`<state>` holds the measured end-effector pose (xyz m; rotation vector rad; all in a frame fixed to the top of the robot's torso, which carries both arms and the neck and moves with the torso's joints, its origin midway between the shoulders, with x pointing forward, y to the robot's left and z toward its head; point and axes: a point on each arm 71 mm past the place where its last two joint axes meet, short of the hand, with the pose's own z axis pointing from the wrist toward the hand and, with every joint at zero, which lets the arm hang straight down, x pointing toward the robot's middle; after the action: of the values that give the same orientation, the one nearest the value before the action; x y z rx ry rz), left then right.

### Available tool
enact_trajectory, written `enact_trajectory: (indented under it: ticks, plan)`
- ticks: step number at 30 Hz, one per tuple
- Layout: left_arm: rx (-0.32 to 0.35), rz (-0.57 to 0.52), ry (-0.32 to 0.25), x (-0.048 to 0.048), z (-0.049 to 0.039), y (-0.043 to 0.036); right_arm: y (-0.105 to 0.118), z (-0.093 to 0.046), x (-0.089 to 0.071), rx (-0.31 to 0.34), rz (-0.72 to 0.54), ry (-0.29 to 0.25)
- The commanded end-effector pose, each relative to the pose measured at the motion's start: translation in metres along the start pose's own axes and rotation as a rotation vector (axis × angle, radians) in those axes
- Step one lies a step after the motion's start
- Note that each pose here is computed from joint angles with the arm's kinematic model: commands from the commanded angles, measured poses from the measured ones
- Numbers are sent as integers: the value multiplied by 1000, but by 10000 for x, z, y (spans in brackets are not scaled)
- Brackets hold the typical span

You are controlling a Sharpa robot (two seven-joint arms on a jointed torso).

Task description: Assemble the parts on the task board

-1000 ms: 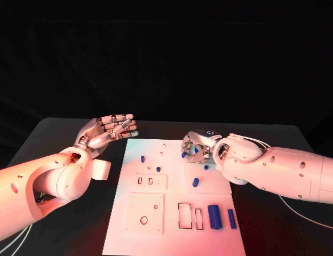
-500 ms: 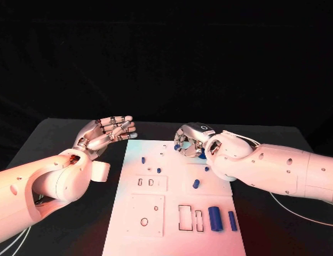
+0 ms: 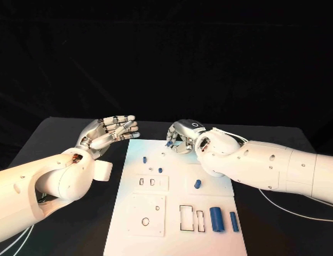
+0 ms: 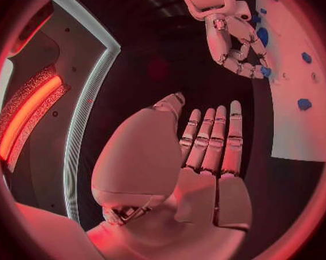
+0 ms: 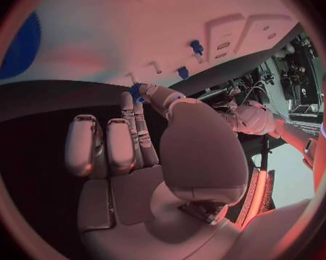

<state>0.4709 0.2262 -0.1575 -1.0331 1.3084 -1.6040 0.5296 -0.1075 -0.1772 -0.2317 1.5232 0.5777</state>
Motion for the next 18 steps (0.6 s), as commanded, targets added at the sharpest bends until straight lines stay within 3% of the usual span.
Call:
enact_trajectory:
  ticks: [1,18]
  plan:
    - [8,-14,22,39,14,-18,17,37,12,-5,-10,6]
    - [10,-18,32,73,35,-31,22,172,79,8,-23,34]
